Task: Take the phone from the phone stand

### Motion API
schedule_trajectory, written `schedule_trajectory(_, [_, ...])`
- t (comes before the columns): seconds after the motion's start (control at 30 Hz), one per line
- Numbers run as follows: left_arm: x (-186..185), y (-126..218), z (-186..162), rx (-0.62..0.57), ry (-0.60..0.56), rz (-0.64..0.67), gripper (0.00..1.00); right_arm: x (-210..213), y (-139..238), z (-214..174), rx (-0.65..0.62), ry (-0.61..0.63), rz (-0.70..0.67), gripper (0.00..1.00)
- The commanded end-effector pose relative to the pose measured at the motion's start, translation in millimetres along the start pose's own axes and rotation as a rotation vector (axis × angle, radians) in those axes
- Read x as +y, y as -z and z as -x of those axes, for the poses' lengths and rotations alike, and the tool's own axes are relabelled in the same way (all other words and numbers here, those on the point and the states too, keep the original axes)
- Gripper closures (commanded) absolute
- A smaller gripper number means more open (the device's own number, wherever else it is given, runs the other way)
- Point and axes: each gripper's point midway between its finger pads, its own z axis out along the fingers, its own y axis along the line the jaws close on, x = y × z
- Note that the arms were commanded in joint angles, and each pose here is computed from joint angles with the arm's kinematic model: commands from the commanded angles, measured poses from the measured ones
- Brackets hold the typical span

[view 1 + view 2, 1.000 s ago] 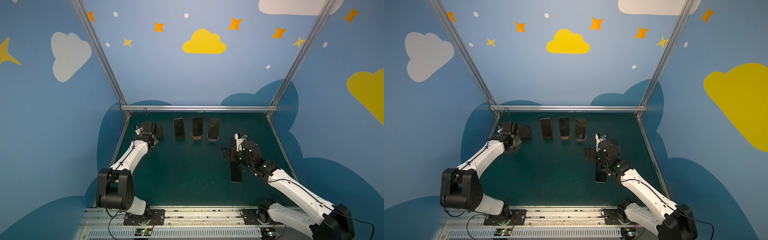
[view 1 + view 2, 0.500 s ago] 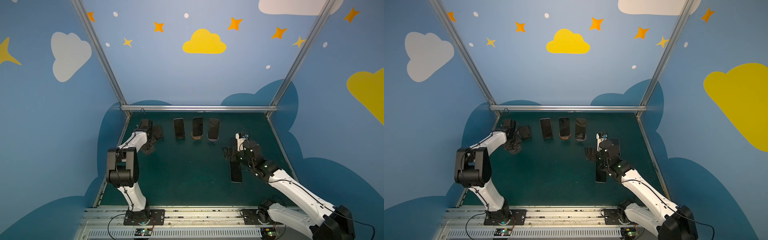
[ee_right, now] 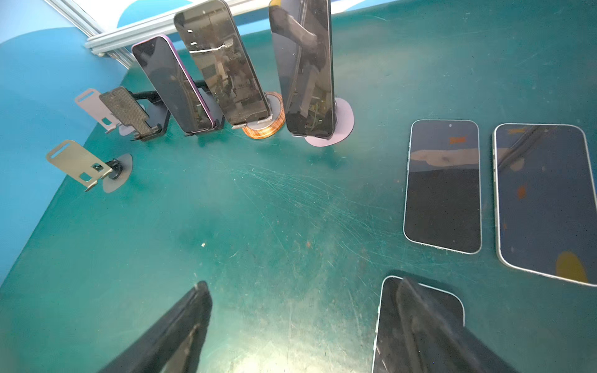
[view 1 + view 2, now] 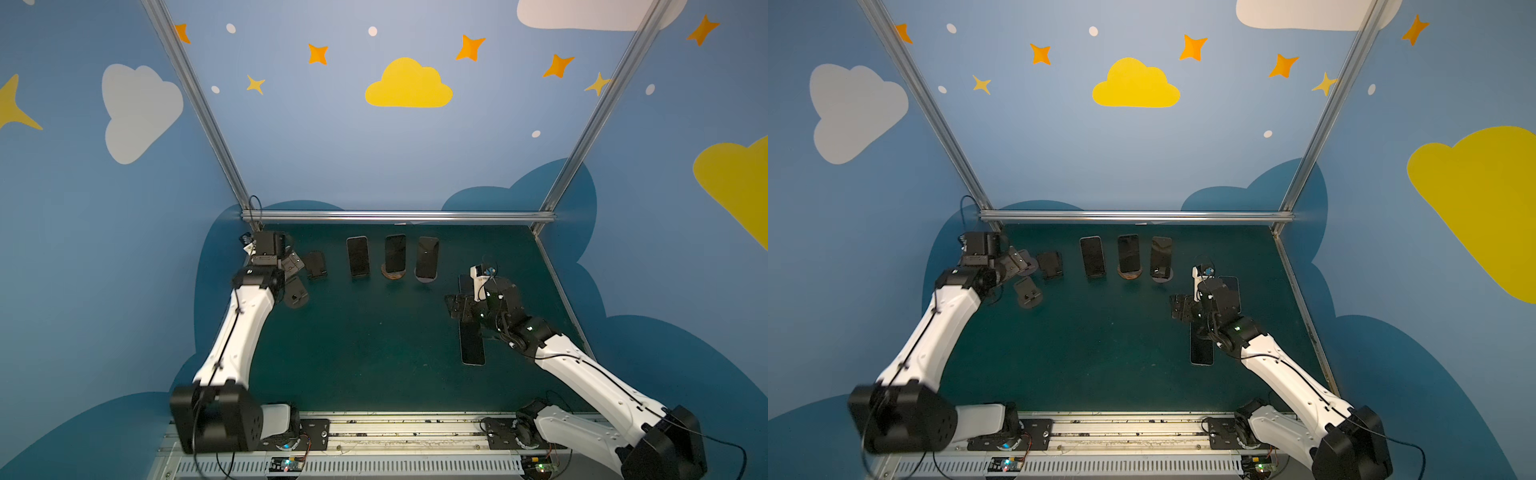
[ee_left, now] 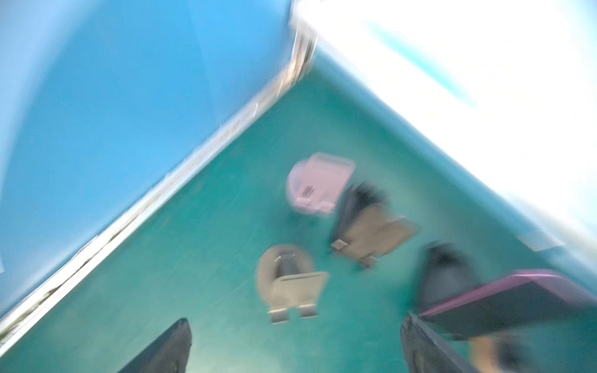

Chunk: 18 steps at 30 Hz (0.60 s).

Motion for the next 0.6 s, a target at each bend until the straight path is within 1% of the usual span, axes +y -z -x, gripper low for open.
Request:
schedule_trajectory(0.0, [-14, 35, -10, -0.085, 0.160, -0.250, 0.00, 20, 0, 22, -0.022, 0.013, 0.065, 0.10])
schedule_trajectory(0.03, [-22, 50, -6, -0.142, 0.214, -0.349, 0.00, 24, -3, 27, -0.019, 0.020, 0.069, 0.10])
schedule_trajectory(0.07, [-28, 60, -2, -0.174, 0.255, -0.409, 0.00, 26, -7, 31, -0.011, 0.028, 0.059, 0.10])
schedule_trajectory(0.1, [-36, 68, 1, -0.189, 0.275, -0.456, 0.00, 26, -11, 36, -0.005, 0.034, 0.039, 0.10])
schedule_trajectory(0.13, [-47, 73, 2, -0.178, 0.271, -0.489, 0.00, 26, -14, 41, -0.001, 0.037, 0.021, 0.10])
schedule_trajectory(0.27, [-107, 74, 0, -0.066, 0.178, -0.586, 0.00, 30, -34, 63, -0.009, 0.080, -0.010, 0.08])
schedule_trajectory(0.4, [-158, 70, -3, -0.021, 0.079, -0.675, 0.00, 27, -60, 82, -0.020, 0.087, -0.080, 0.08])
schedule_trajectory(0.5, [-178, 62, -16, 0.027, 0.009, -0.726, 0.00, 25, -78, 94, -0.022, 0.108, -0.111, 0.06])
schedule_trajectory(0.57, [-179, 54, -27, 0.046, -0.017, -0.736, 0.00, 26, -90, 102, -0.016, 0.115, -0.121, 0.06])
